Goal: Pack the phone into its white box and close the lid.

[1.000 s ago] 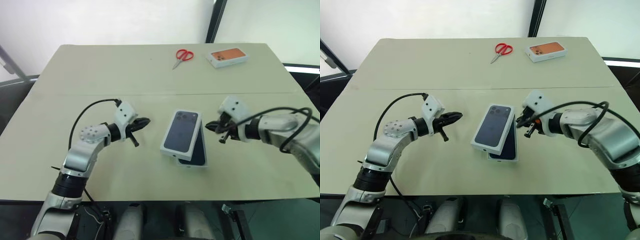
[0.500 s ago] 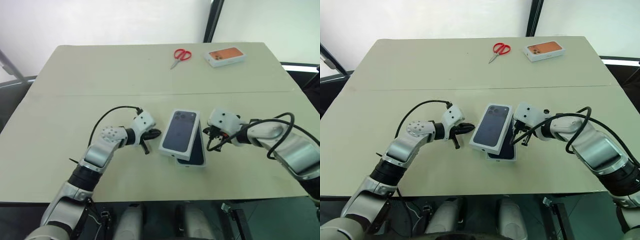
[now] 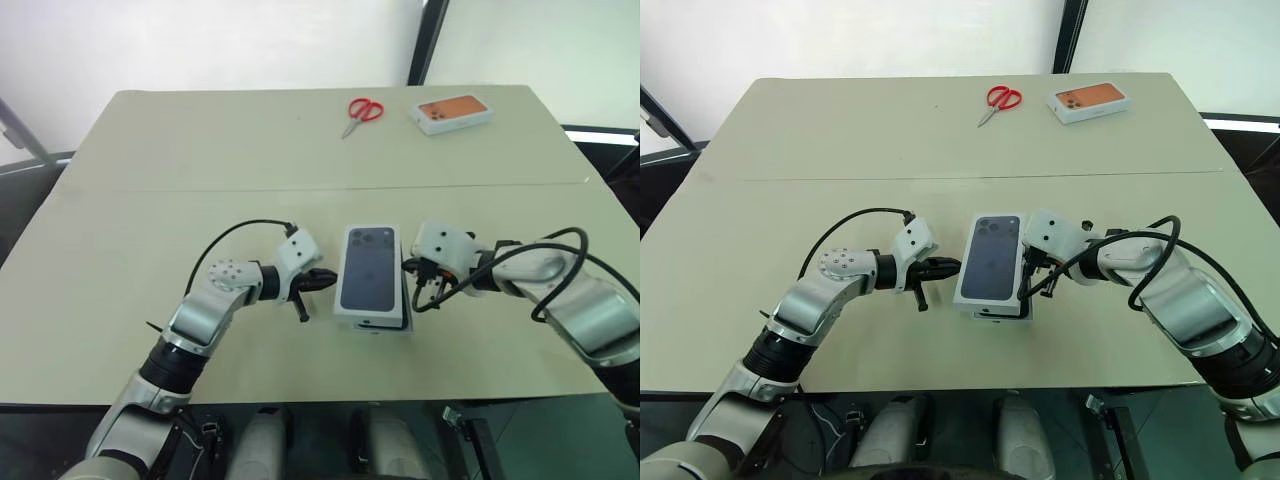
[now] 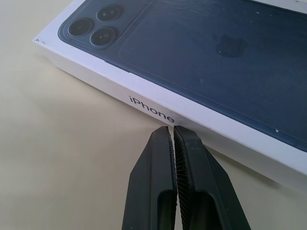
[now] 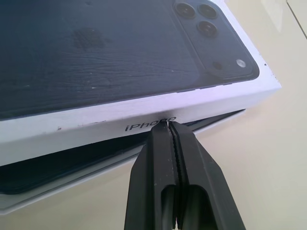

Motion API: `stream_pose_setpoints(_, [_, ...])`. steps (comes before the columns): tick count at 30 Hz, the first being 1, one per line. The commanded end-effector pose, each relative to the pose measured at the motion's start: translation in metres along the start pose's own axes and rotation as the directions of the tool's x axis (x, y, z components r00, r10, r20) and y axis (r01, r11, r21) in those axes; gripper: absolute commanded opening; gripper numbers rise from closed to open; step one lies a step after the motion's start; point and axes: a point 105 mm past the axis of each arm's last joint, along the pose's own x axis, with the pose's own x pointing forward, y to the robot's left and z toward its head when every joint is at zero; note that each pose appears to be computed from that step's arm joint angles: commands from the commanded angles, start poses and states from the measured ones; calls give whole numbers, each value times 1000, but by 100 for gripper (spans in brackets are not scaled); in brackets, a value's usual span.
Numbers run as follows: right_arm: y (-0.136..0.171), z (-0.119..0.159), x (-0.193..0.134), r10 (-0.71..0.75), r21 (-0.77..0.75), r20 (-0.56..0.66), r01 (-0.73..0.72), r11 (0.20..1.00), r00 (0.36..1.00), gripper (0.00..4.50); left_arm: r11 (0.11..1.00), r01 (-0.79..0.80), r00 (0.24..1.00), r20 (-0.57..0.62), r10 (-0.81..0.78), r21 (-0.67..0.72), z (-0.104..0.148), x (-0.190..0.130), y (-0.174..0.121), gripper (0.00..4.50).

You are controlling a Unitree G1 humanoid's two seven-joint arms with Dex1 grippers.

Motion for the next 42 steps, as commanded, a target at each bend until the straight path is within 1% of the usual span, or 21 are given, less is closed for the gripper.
stream_pose_setpoints(1, [10,16,-8,41,-76,60,-36,996,997,3,996,74,995,66,-77,47,20,6,-18,18])
stream_pose_setpoints(5, [8,8,-8,25,-80,32,-22,997,999,3,994,97,992,77,-101,54,23,10,-23,18])
stream_pose_setpoints(13, [7,3,-10,18,-69,19,-17,997,1000,3,991,115,988,97,-121,65,30,11,-29,18])
stream_pose_setpoints(21, [12,-4,-11,38,-68,-4,-38,997,999,3,990,122,987,93,-128,73,31,10,-31,18])
stream_pose_setpoints(34, [14,-3,-14,46,-68,-1,-46,997,999,3,987,142,985,85,-148,80,31,8,-33,18])
stream_pose_setpoints(42, [9,-8,-13,21,-59,-17,-22,998,1000,3,989,127,990,55,-132,77,23,8,-29,18])
